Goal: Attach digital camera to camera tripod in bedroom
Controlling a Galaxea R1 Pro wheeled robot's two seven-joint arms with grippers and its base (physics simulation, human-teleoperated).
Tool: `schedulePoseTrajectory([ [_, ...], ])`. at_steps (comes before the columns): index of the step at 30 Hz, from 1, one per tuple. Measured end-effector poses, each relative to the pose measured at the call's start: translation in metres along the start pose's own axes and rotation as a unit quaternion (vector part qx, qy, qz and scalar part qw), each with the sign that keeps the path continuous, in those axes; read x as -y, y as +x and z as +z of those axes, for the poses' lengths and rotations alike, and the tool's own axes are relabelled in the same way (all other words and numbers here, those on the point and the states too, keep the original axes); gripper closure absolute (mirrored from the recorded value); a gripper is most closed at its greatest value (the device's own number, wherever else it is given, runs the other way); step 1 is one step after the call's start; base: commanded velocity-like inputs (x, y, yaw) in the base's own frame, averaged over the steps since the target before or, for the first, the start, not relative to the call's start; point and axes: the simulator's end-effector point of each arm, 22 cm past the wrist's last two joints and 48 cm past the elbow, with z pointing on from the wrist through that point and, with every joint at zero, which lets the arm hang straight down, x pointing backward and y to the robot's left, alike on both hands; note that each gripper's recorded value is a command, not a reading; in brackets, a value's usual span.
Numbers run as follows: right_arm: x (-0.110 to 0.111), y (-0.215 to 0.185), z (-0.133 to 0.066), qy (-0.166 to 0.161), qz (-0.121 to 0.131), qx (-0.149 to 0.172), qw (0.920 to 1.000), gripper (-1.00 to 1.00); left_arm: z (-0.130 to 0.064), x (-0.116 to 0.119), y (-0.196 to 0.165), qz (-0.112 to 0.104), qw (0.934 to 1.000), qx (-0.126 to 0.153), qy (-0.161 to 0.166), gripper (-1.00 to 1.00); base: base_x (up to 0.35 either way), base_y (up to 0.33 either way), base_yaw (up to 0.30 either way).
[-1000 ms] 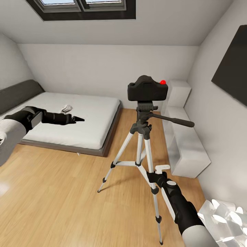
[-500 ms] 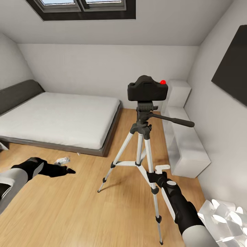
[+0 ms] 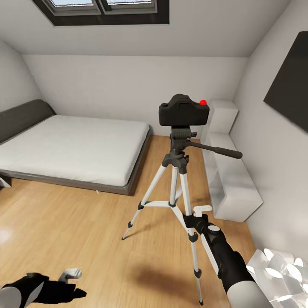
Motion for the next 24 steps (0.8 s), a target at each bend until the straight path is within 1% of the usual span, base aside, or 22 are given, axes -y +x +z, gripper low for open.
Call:
schedulePoseTrajectory([
  [2, 0.000, 0.000, 0.000, 0.000, 0.000, 0.000, 1.0000, 1.00, 0.008, 0.001, 0.019, 0.006, 1.0000, 0.005, 0.003, -1.00, 0.000, 0.000, 0.000],
  [3, 0.000, 0.000, 0.000, 0.000, 0.000, 0.000, 1.0000, 1.00, 0.016, 0.003, 0.036, 0.009, 0.9999, 0.011, 0.006, -1.00, 0.000, 0.000, 0.000],
  [6, 0.000, 0.000, 0.000, 0.000, 0.000, 0.000, 1.0000, 1.00, 0.027, 0.008, 0.059, 0.001, 0.9998, 0.021, 0.008, -1.00, 0.000, 0.000, 0.000],
  [8, 0.000, 0.000, 0.000, 0.000, 0.000, 0.000, 1.0000, 1.00, 0.035, 0.011, 0.070, -0.007, 0.9996, 0.026, 0.003, -1.00, 0.000, 0.000, 0.000],
  [9, 0.000, 0.000, 0.000, 0.000, 0.000, 0.000, 1.0000, 1.00, 0.042, 0.012, 0.081, -0.012, 0.9995, 0.027, -0.009, -1.00, 0.000, 0.000, 0.000],
  [11, 0.000, 0.000, 0.000, 0.000, 0.000, 0.000, 1.0000, 1.00, 0.050, 0.011, 0.092, -0.019, 0.9990, 0.028, -0.029, -1.00, 0.000, 0.000, 0.000],
  [16, 0.000, 0.000, 0.000, 0.000, 0.000, 0.000, 1.0000, 1.00, 0.064, 0.003, 0.109, -0.025, 0.9950, 0.030, -0.092, -1.00, 0.000, 0.000, 0.000],
  [17, 0.000, 0.000, 0.000, 0.000, 0.000, 0.000, 1.0000, 1.00, 0.066, -0.003, 0.113, -0.025, 0.9918, 0.035, -0.120, -1.00, 0.000, 0.000, 0.000],
  [18, 0.000, 0.000, 0.000, 0.000, 0.000, 0.000, 1.0000, 1.00, 0.066, -0.007, 0.114, -0.026, 0.9899, 0.037, -0.134, -1.00, 0.000, 0.000, 0.000],
  [22, 0.000, 0.000, 0.000, 0.000, 0.001, -0.001, 1.0000, 1.00, 0.063, -0.021, 0.117, -0.028, 0.9821, 0.040, -0.182, -1.00, 0.000, 0.000, 0.000],
  [23, 0.000, 0.000, 0.000, 0.000, 0.001, -0.001, 1.0000, 1.00, 0.062, -0.026, 0.119, -0.030, 0.9790, 0.041, -0.198, -1.00, 0.000, 0.000, 0.000],
  [24, 0.000, 0.000, 0.000, 0.000, 0.001, -0.002, 1.0000, 1.00, 0.061, -0.028, 0.119, -0.031, 0.9776, 0.041, -0.204, -1.00, 0.000, 0.000, 0.000],
])
